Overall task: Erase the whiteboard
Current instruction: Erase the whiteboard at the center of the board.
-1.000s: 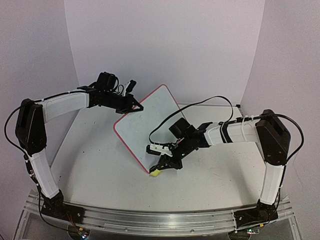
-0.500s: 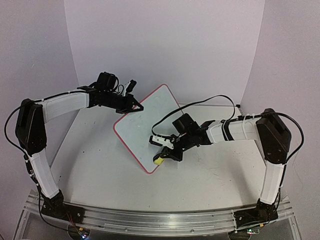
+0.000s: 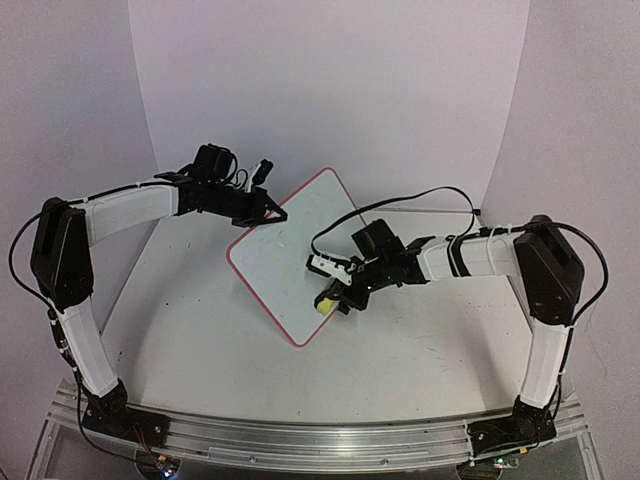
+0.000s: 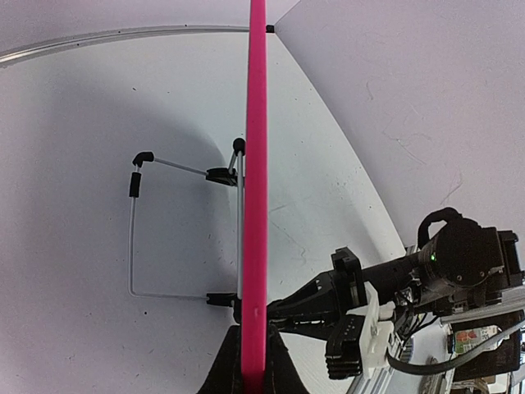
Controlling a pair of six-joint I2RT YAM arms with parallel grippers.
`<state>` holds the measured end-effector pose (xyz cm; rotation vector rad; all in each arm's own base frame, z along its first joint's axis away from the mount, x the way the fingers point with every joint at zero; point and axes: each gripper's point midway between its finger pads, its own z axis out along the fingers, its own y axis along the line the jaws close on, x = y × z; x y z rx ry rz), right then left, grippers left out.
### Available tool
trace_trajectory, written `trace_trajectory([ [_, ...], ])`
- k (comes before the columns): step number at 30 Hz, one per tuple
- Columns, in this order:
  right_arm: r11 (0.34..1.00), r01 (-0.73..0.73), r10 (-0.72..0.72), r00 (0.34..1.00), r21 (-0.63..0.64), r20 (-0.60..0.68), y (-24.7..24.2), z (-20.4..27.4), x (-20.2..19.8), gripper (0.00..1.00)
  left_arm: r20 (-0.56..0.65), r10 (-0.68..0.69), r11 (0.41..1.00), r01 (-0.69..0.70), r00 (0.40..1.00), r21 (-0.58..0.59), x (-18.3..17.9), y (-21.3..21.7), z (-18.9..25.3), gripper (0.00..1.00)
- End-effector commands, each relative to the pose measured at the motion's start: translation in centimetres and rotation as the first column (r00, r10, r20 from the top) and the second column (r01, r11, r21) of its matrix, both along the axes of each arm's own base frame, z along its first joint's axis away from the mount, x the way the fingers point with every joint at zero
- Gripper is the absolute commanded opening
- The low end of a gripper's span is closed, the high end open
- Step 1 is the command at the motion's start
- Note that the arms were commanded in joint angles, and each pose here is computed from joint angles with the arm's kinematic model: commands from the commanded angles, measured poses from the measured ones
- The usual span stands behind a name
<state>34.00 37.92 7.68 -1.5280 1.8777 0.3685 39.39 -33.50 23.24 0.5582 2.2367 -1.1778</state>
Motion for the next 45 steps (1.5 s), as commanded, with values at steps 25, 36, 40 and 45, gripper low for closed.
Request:
trace_trajectory([
  [25,0.809,0.580,-0.585,0.774,0.100,0.242,-12.0,3.8,18.8,0.00,-0.150,-0.124,0.992,0.129,0.981,0.019,-4.3,-2.1,-3.1,0.00],
  [36,0.779,0.594,-0.628,0.742,0.202,0.236,-13.0,7.7,18.3,0.00,-0.144,-0.114,0.993,0.118,0.983,0.024,-4.1,-1.9,-3.1,0.00],
  [40,0.855,0.443,-0.492,0.858,0.270,0.149,-10.7,11.1,14.3,0.00,-0.146,-0.113,0.993,0.118,0.983,0.026,-4.0,-2.0,-3.2,0.00],
  [45,0.924,0.198,-0.226,0.973,0.327,0.048,-8.3,14.4,7.3,0.00,-0.137,-0.111,0.993,0.115,0.984,0.026,-3.9,-1.9,-2.9,0.00],
])
